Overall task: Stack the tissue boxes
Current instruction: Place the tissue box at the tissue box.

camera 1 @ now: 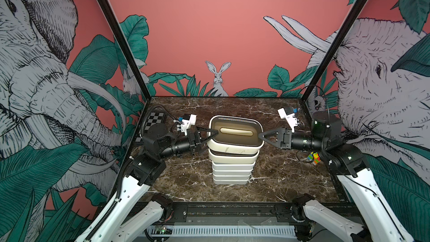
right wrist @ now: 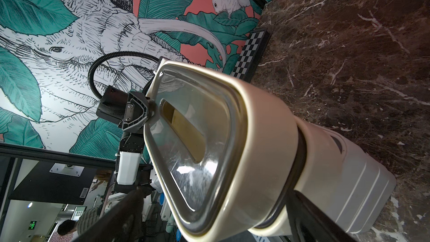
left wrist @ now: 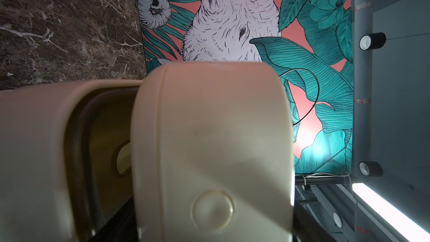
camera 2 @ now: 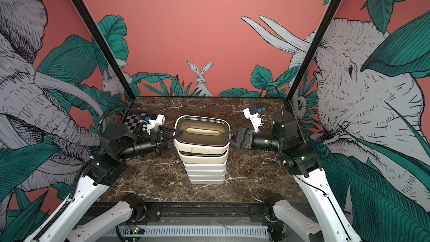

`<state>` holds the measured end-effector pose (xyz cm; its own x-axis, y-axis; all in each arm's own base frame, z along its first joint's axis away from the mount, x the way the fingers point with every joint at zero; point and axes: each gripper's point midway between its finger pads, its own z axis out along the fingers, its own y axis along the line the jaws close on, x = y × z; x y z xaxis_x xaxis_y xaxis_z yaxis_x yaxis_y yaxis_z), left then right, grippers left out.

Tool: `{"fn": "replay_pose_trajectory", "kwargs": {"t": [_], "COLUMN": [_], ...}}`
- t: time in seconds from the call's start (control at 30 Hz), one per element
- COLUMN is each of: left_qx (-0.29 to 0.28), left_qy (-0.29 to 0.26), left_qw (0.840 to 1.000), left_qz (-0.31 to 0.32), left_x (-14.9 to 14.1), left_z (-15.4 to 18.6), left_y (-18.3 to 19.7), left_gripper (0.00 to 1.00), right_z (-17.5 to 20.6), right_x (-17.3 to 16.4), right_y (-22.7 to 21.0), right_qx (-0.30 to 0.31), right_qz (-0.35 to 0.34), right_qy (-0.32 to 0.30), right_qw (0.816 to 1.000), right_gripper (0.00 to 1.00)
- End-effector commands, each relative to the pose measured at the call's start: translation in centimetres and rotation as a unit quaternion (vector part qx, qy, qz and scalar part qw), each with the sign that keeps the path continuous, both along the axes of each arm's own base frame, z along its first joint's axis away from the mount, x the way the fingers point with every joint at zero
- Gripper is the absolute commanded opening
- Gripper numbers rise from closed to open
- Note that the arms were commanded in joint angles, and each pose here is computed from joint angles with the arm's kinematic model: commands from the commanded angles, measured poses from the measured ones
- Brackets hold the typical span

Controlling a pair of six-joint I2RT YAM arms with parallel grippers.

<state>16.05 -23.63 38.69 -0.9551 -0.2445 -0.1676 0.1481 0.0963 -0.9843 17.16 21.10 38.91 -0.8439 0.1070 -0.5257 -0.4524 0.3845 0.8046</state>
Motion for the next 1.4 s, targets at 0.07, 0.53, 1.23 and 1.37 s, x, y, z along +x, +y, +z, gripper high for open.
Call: {"fn": "replay_pose_trajectory", "kwargs": {"t": [0.07,0.53,1.23,1.37], "left_qx": [-0.006,0.053,-0.043,-0.048], "left_qy": [-0.035,-0.029,-0.026,-0.017], "left_qw": [0.999,0.998,0.999,0.999], "left_qz": [-0.002,-0.002,0.004,0.002], "left_x": [-0.4,-0.7,0.1,0.0], "left_z": [1.3,-0.4,1.4,1.5], "left_y": [0.2,0.7,0.2,0.1], "left_gripper": [0.34,0.51,0.35,0.34], "right_z": [1.5,1.7,2.2,2.2], "right_x": [0.1,-0.2,-0.2,-0.2], "right_y": [0.6,0.8,0.9,0.8], "right_qx": [0.022,0.025,0.033,0.032], "right_qz": [0.015,0.022,0.024,0.022], "right_qy": [-0.027,-0.031,-0.037,-0.04], "right_qw": [0.999,0.999,0.998,0.998], "right_gripper": [0.96,0.96,0.96,0.96]}}
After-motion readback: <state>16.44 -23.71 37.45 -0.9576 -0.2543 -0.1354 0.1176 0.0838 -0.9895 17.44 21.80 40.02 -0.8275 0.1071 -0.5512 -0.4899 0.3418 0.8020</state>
